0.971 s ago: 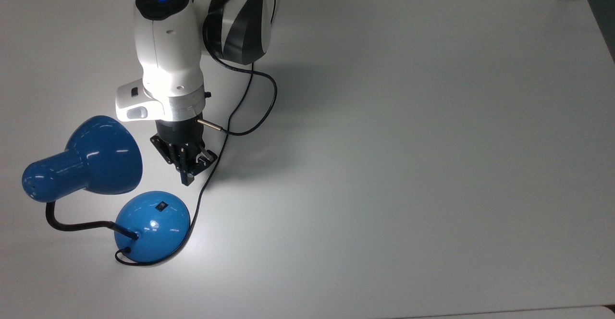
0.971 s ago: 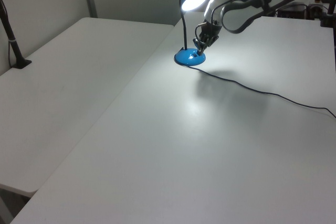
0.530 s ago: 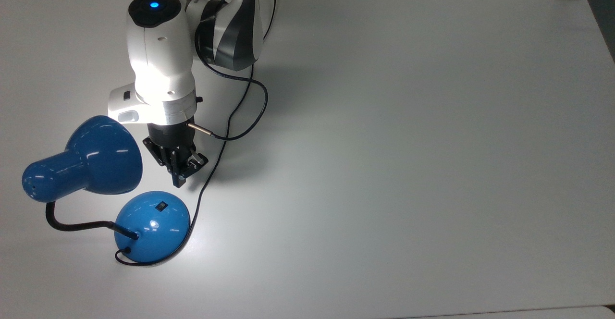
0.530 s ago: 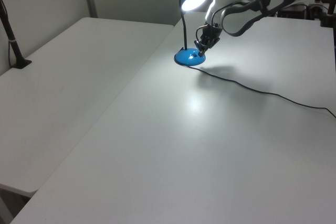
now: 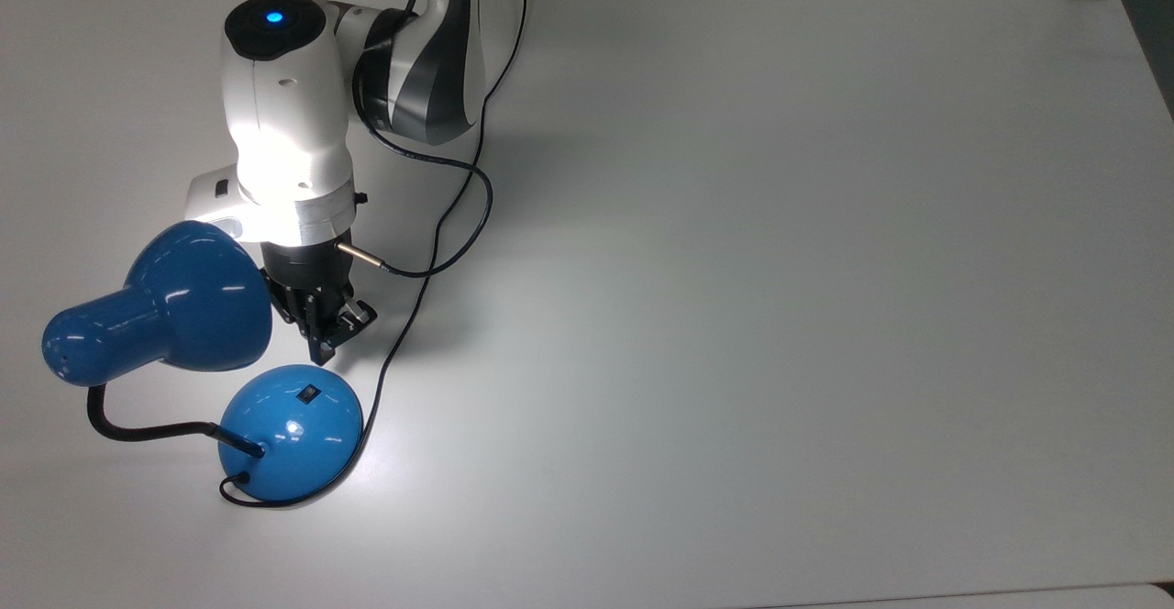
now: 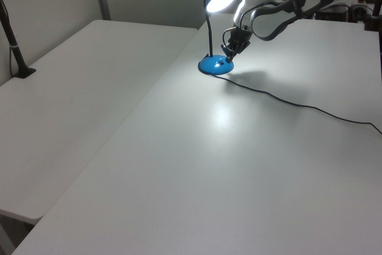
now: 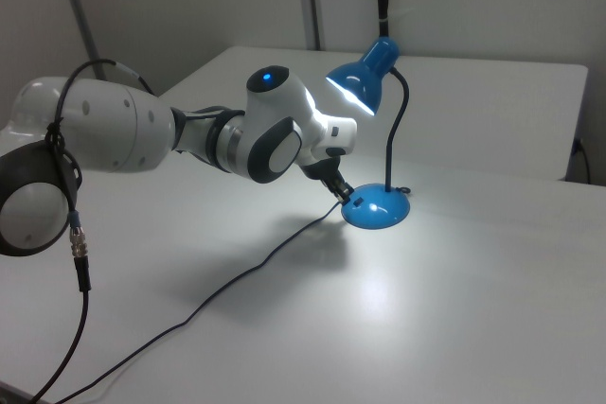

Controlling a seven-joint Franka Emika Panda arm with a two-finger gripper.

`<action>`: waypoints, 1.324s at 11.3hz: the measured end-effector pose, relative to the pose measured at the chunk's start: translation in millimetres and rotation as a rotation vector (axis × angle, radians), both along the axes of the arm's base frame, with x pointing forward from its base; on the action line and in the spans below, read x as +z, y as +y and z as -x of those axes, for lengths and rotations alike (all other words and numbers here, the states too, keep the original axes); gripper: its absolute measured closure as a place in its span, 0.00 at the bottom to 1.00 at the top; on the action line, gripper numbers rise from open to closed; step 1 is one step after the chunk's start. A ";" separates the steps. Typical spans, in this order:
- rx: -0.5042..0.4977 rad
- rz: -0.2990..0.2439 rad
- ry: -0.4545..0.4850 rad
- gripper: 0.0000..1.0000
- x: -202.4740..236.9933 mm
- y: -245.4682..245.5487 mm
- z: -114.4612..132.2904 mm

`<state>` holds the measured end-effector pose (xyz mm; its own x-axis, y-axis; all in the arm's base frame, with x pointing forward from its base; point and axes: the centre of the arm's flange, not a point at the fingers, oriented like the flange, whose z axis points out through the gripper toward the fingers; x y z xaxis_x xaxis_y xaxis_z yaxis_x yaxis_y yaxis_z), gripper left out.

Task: Turn off the lamp
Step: 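Lower the gripper fingertips onto the switch on the lamp base, then press down on the base switch with the gripper fingertips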

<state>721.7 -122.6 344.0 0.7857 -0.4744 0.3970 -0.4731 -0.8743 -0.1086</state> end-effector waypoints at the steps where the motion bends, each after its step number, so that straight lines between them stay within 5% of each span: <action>1: -0.003 0.004 -0.004 0.99 -0.6 -3.2 -2.8; 15: 0.000 0.038 -0.061 0.99 -17.6 -12.9 -17.1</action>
